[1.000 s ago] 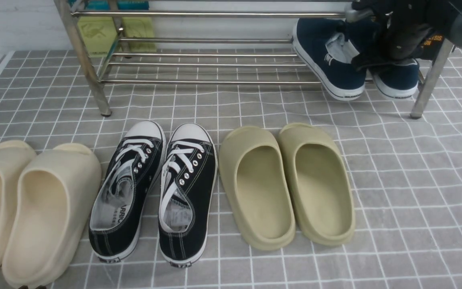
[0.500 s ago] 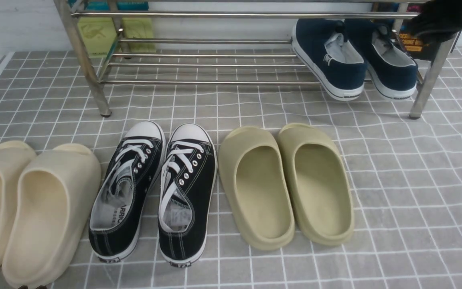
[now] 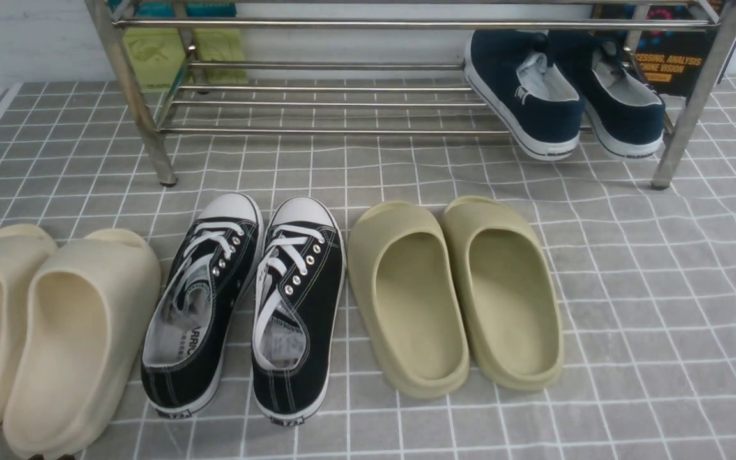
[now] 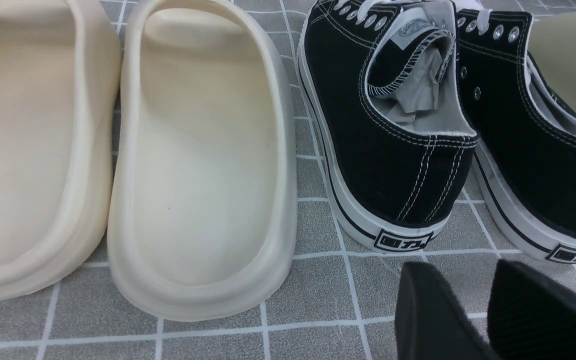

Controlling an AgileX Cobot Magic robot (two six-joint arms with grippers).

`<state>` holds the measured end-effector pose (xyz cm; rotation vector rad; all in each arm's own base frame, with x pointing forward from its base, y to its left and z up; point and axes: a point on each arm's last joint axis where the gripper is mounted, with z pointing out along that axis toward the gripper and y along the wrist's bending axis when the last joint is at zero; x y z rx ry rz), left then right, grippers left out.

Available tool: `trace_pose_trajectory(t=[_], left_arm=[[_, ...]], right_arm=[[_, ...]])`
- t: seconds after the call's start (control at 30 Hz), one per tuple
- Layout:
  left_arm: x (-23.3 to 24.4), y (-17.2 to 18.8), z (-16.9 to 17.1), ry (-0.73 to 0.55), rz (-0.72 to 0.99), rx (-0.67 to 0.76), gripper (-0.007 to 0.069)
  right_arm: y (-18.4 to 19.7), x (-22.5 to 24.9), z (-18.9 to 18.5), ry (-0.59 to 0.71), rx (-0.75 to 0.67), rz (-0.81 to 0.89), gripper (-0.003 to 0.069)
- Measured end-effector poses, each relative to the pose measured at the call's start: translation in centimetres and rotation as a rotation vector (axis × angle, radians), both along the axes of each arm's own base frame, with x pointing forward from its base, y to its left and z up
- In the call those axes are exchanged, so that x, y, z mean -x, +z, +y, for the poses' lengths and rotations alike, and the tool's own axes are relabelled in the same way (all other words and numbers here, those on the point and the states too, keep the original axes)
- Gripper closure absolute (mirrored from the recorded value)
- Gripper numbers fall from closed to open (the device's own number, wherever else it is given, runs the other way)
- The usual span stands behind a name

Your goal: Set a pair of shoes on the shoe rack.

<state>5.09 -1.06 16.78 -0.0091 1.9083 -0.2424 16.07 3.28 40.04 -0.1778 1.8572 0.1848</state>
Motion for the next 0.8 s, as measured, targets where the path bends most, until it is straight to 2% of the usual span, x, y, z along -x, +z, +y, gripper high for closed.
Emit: trace_pose_trajectory(t=[0.13,0.37,0.47,0.63,0.8], left_arm=[[0.0,0.0,0.0,0.000,0.000,0.000,0.0419],[0.0,0.0,0.0,0.000,0.000,0.000,0.0417],[0.0,0.0,0.0,0.000,0.000,0.000,0.0414],[0.0,0.0,0.0,0.000,0.000,0.000,0.0410],[0.0,0.0,0.0,0.000,0.000,0.000,0.0407]], right_arm=[[-6.0,3.7,-0.6,-0.016,-0.096,-0.055,0.0662],[-16.7,8.1,-2.3,-0.112,-0.169,-0.331,0.0661],[-18.4,8.6,-2.5,-0.121,-0.173,-0.340,0.0659],[-19.7,9.0,-2.3,-0.115,-0.246,-0.242,0.0657],[-20.7,9.1,-2.1,-0.100,-0.240,-0.137,0.0654]])
